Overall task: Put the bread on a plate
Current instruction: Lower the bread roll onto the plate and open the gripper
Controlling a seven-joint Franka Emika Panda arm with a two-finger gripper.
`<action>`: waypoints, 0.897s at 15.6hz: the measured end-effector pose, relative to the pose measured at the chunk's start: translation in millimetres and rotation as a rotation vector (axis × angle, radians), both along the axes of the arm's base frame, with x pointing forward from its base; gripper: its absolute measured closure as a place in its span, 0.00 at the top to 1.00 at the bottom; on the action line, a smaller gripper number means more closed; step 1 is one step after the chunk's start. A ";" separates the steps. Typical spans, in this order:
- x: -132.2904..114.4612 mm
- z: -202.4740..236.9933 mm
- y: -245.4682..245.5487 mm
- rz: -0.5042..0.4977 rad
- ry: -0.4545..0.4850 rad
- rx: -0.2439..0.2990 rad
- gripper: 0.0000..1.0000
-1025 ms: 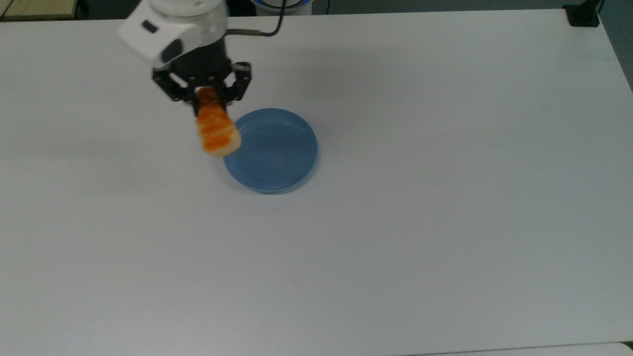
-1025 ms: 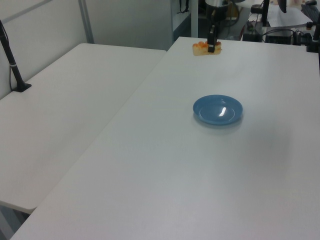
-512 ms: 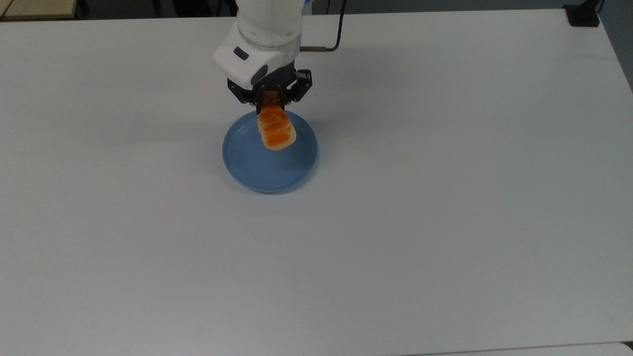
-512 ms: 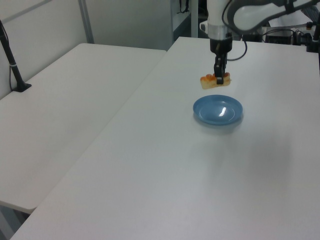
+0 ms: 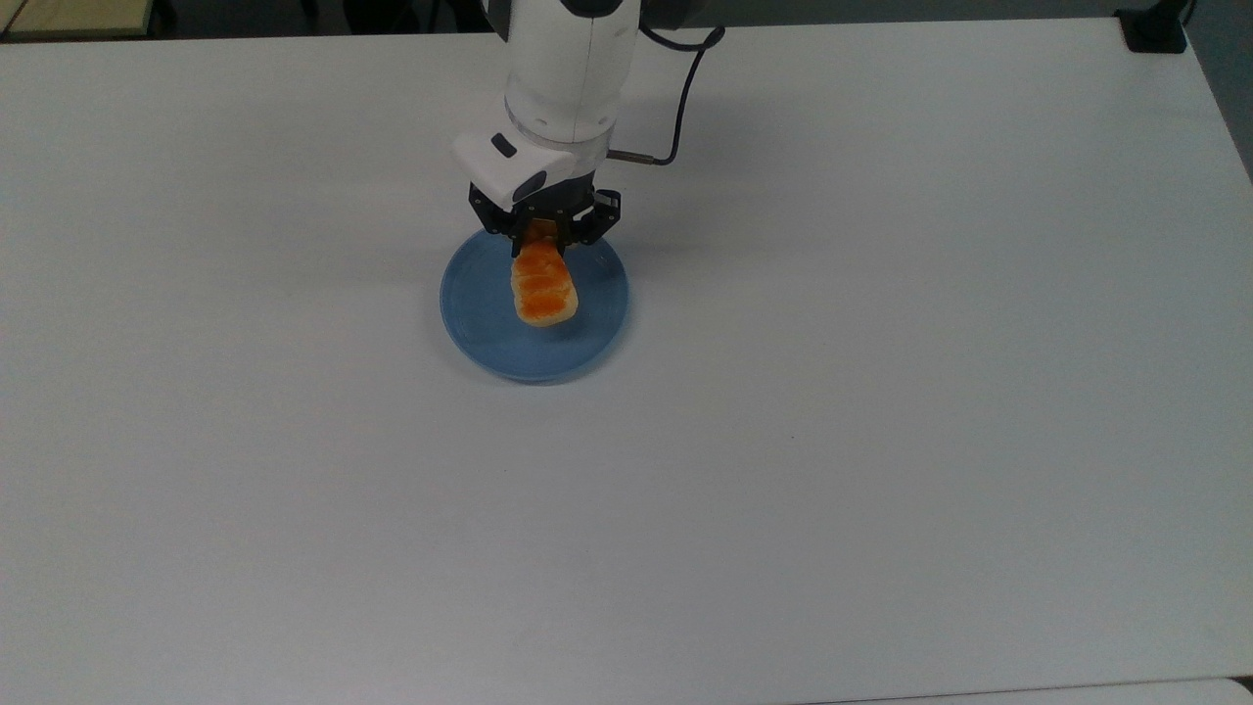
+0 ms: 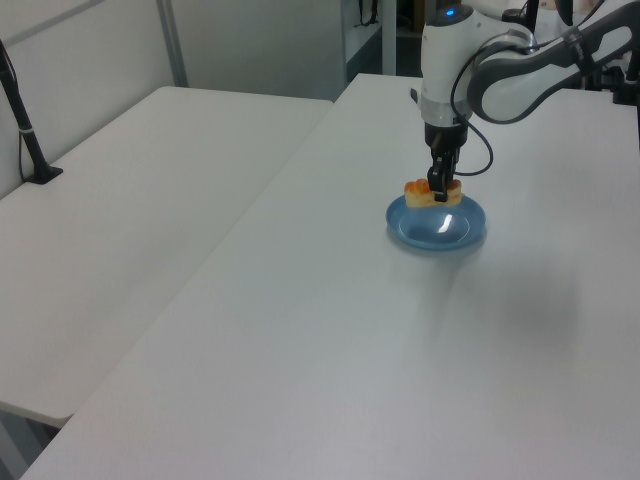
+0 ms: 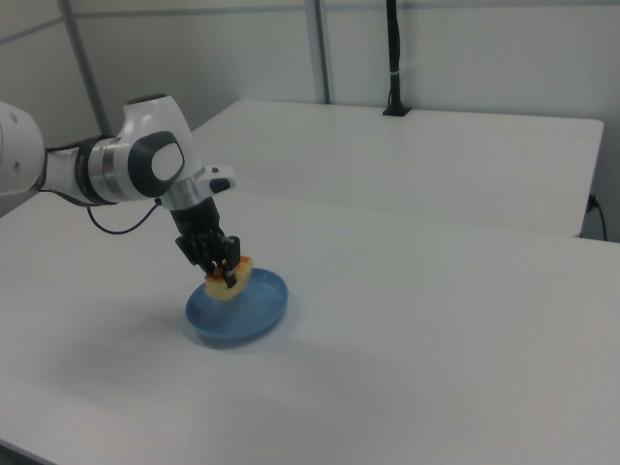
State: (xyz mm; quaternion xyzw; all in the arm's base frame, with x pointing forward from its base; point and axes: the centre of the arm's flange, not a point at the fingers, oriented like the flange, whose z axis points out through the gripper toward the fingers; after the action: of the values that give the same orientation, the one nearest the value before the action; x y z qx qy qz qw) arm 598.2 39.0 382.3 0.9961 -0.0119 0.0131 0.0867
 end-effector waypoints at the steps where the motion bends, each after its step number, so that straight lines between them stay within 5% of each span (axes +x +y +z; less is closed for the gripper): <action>1: -0.3 -5.4 -0.4 -0.008 0.001 -0.011 0.41; 8: 1.9 -35.5 -2.6 -0.026 0.020 -0.086 0.46; 12: 2.3 -34.5 -2.6 -0.036 0.015 -0.087 0.81; 14: 2.5 -32.7 -2.6 -0.037 0.012 -0.087 0.88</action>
State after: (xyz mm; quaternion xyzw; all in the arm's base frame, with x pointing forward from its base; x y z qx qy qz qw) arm 600.7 36.4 349.5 0.9910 -0.0294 0.0063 0.1303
